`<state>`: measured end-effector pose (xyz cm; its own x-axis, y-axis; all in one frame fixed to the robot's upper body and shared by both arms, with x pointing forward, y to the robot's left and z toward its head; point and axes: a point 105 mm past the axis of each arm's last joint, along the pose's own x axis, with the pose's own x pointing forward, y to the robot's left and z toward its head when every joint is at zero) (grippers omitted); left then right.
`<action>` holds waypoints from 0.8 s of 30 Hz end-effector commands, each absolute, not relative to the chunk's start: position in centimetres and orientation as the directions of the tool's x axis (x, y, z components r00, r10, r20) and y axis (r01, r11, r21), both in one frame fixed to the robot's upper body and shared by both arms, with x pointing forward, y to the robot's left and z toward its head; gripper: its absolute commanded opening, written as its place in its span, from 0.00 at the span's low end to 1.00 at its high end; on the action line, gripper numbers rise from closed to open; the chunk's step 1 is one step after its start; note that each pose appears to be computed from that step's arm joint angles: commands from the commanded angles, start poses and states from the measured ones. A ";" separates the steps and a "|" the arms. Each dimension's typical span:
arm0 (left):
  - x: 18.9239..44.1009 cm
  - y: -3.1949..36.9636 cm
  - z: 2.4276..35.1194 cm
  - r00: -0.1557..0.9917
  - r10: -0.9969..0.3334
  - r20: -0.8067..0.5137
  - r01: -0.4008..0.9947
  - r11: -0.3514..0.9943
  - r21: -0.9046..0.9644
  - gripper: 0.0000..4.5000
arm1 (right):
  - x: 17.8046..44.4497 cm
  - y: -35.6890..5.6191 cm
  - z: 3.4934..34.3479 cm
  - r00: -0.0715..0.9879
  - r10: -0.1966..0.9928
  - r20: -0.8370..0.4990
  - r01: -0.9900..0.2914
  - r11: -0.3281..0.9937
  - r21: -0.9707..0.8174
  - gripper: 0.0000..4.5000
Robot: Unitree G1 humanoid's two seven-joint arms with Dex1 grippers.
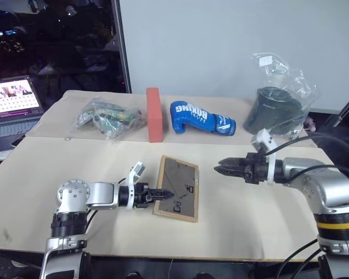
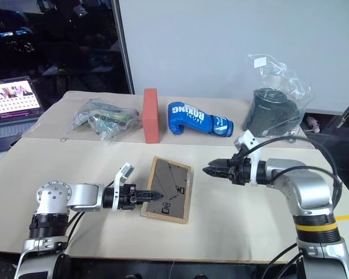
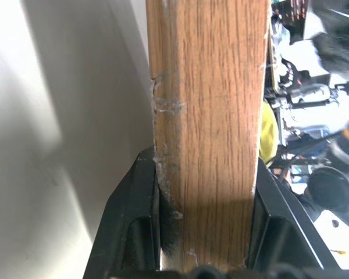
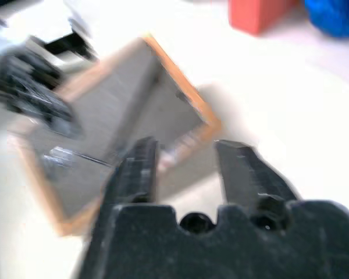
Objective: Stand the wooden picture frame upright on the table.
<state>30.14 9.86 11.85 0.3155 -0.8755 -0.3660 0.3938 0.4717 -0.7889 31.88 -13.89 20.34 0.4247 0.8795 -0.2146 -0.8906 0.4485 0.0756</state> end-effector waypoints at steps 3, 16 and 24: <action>30.6 9.1 12.9 0.335 -0.874 -0.351 0.440 0.475 -0.762 0.26 | 31.8 -10.5 21.0 0.381 0.905 -0.189 -0.917 0.397 0.051 0.94; 28.9 7.9 12.9 0.294 -0.898 -0.326 0.485 0.435 -0.759 0.26 | 29.3 -5.7 17.6 0.076 0.976 -0.203 -0.991 0.096 0.090 0.99; 29.3 8.3 12.9 0.308 -0.890 -0.337 0.479 0.451 -0.753 0.26 | 31.1 -7.4 18.0 0.147 0.965 -0.215 -0.983 0.168 0.080 0.99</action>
